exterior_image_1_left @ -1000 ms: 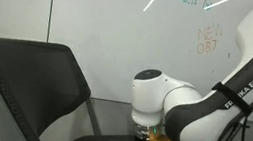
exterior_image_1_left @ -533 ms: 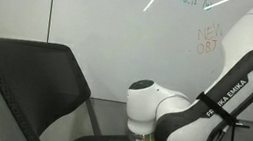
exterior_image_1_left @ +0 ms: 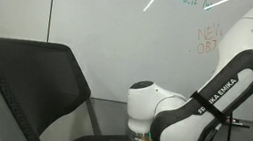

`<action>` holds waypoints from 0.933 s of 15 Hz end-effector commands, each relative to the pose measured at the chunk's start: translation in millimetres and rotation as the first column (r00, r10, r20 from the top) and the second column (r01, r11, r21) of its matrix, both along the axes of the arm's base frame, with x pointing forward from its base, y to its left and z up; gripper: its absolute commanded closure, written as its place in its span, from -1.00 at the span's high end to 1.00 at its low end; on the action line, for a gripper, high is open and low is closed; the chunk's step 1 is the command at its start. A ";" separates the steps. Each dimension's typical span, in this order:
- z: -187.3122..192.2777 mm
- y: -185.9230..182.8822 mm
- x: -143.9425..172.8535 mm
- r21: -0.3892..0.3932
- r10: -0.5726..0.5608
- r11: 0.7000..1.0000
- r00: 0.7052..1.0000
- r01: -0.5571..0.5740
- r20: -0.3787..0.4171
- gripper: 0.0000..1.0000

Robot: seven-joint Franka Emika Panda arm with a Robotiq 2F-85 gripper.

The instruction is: Use the marker on the seat to write on the whiteboard.

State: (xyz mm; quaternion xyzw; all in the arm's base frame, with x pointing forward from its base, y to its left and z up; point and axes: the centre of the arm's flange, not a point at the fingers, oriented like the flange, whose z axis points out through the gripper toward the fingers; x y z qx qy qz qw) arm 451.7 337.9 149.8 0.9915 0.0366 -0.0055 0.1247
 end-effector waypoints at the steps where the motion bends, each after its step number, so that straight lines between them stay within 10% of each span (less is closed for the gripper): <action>1: 1.0 1.2 6.6 0.025 -0.017 1.000 1.000 0.017 0.001 -0.43; 5: 1.1 0.0 8.1 0.042 -0.029 0.999 1.000 0.029 -0.004 -0.97; 14: 25.7 -6.7 18.4 0.090 -0.054 0.995 0.999 0.053 0.006 -0.90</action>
